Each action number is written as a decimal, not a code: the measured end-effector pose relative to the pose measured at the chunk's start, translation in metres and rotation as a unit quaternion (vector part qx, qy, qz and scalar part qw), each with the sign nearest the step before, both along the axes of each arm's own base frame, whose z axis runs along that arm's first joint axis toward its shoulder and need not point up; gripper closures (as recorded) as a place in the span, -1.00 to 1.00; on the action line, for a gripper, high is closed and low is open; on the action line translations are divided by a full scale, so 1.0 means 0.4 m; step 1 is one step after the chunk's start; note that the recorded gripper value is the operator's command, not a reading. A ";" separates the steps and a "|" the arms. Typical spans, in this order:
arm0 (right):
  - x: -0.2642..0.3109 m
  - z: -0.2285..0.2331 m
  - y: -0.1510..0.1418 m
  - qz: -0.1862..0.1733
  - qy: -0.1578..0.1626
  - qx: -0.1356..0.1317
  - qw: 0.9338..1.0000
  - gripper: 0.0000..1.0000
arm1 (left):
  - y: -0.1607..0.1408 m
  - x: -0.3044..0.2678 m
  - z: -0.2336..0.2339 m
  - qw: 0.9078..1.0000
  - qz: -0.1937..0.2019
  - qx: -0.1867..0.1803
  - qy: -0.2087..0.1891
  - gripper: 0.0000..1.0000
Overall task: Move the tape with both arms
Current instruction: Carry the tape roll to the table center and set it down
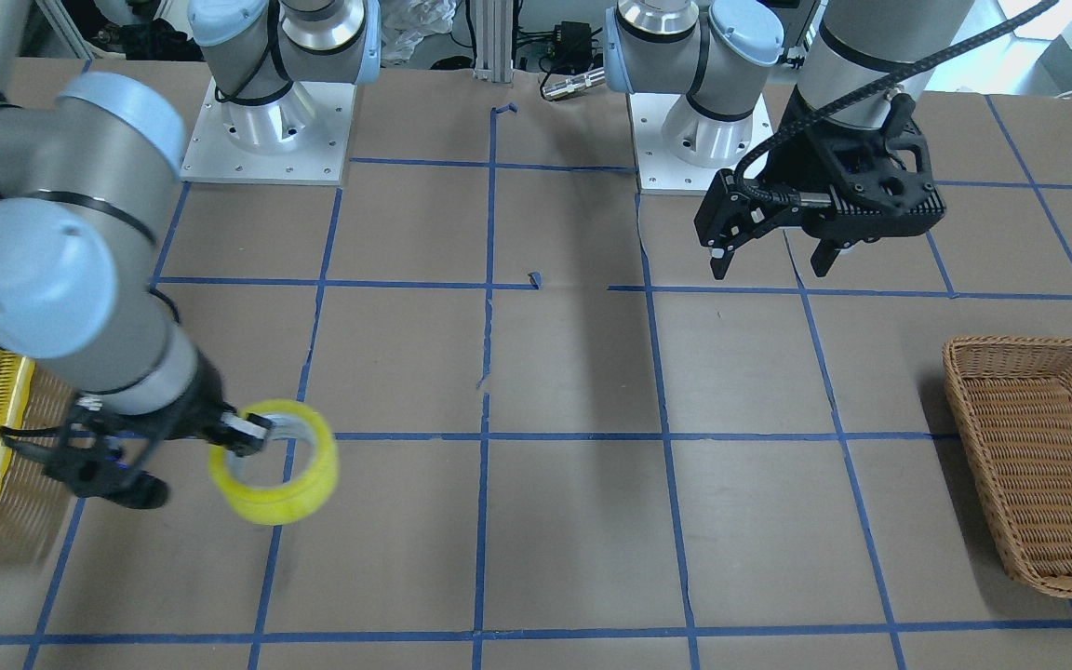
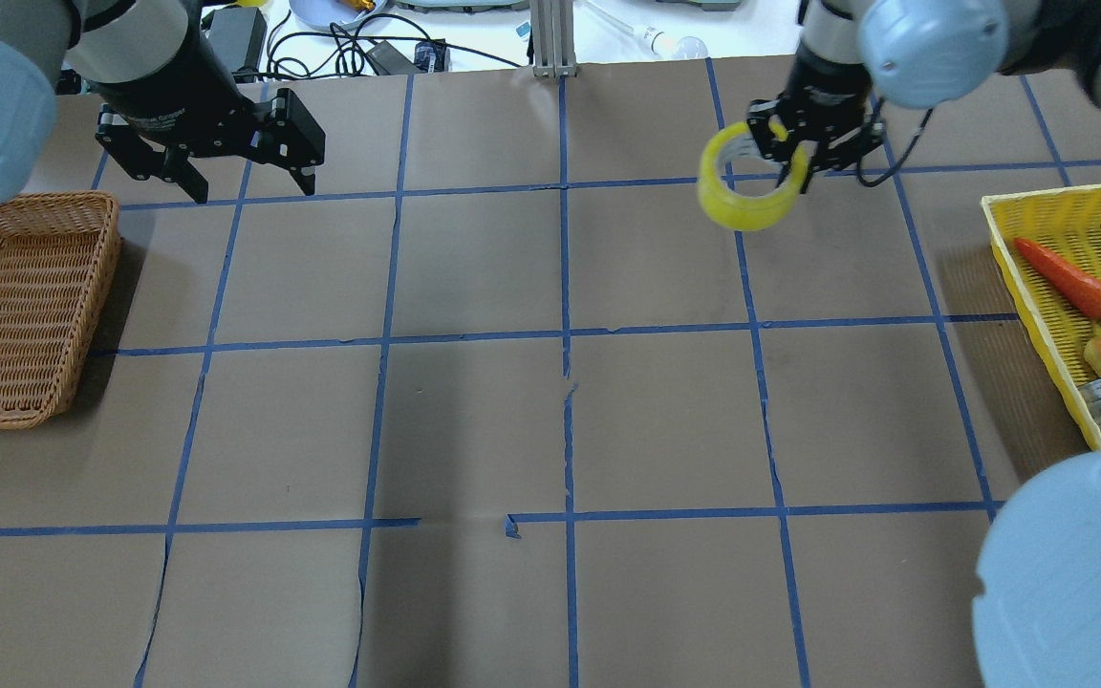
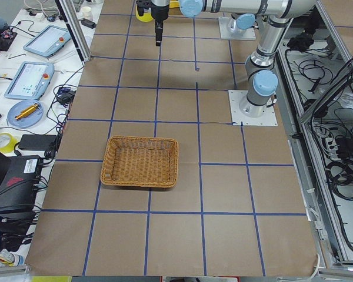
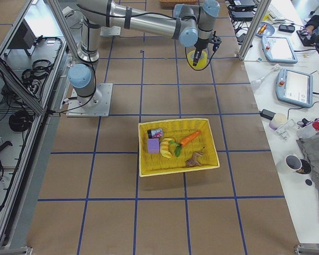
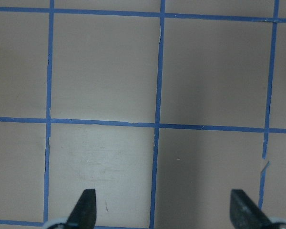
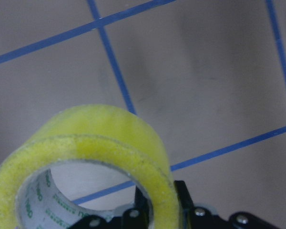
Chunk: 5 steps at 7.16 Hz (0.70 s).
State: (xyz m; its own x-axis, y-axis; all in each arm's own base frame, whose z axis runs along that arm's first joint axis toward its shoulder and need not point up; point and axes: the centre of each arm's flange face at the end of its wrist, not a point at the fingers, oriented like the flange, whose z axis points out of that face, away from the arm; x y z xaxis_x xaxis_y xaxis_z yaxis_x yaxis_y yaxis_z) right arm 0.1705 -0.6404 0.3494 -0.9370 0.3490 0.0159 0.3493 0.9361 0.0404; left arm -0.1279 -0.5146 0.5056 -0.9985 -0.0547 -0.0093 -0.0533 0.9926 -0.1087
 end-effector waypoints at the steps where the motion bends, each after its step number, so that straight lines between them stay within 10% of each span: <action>1: 0.166 -0.058 0.034 -0.015 -0.010 0.007 1.000 1.00 | 0.000 0.001 0.001 1.000 -0.001 0.000 0.000 -1.00; 5: 0.370 -0.309 0.311 0.011 -0.017 0.089 0.996 1.00 | 0.000 0.002 0.002 1.000 -0.002 -0.001 0.000 -1.00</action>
